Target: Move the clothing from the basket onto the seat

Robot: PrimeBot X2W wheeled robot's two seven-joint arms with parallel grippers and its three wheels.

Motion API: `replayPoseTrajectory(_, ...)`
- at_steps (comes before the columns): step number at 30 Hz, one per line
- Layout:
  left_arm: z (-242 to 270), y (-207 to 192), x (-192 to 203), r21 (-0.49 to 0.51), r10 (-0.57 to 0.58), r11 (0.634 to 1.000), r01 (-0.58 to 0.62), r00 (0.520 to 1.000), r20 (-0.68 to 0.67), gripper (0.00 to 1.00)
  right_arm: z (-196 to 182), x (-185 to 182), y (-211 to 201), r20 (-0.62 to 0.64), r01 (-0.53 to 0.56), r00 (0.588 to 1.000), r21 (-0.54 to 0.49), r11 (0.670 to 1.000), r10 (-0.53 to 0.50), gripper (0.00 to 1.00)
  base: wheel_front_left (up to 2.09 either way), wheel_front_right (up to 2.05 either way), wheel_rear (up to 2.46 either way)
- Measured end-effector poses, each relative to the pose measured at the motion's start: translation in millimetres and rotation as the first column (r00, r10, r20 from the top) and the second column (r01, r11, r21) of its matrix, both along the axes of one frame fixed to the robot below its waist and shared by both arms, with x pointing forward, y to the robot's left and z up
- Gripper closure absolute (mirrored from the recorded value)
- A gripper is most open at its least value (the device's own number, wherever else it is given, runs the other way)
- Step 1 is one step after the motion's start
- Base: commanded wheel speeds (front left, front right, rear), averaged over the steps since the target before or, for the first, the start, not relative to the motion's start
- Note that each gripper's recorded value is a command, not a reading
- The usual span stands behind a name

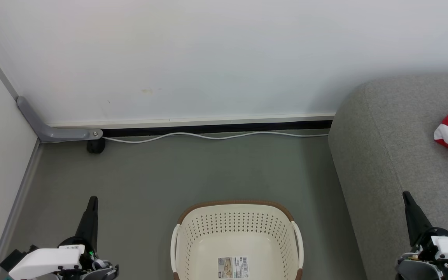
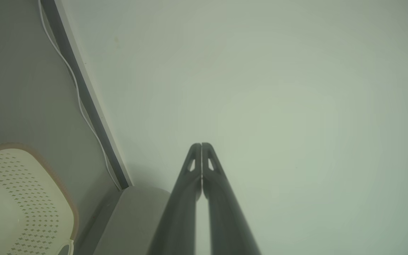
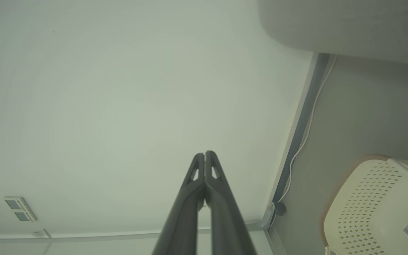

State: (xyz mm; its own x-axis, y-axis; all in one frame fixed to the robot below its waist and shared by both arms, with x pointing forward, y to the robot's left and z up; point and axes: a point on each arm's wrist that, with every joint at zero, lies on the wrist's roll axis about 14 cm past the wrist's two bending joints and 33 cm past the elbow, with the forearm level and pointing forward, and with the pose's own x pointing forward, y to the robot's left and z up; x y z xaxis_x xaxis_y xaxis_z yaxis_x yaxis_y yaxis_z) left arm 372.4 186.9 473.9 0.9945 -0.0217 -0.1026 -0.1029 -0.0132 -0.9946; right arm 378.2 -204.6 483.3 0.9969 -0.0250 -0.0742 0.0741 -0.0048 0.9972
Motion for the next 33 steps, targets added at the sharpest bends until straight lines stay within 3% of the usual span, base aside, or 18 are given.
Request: replayPoseTrajectory(33,0.1,0.1,0.0,0.000,0.000,1.000,0.000,1.000,0.000,1.00,0.2,0.0,0.0,0.001,0.000,1.000,0.000,1.000,0.000,1.00,0.00,0.00,0.00)
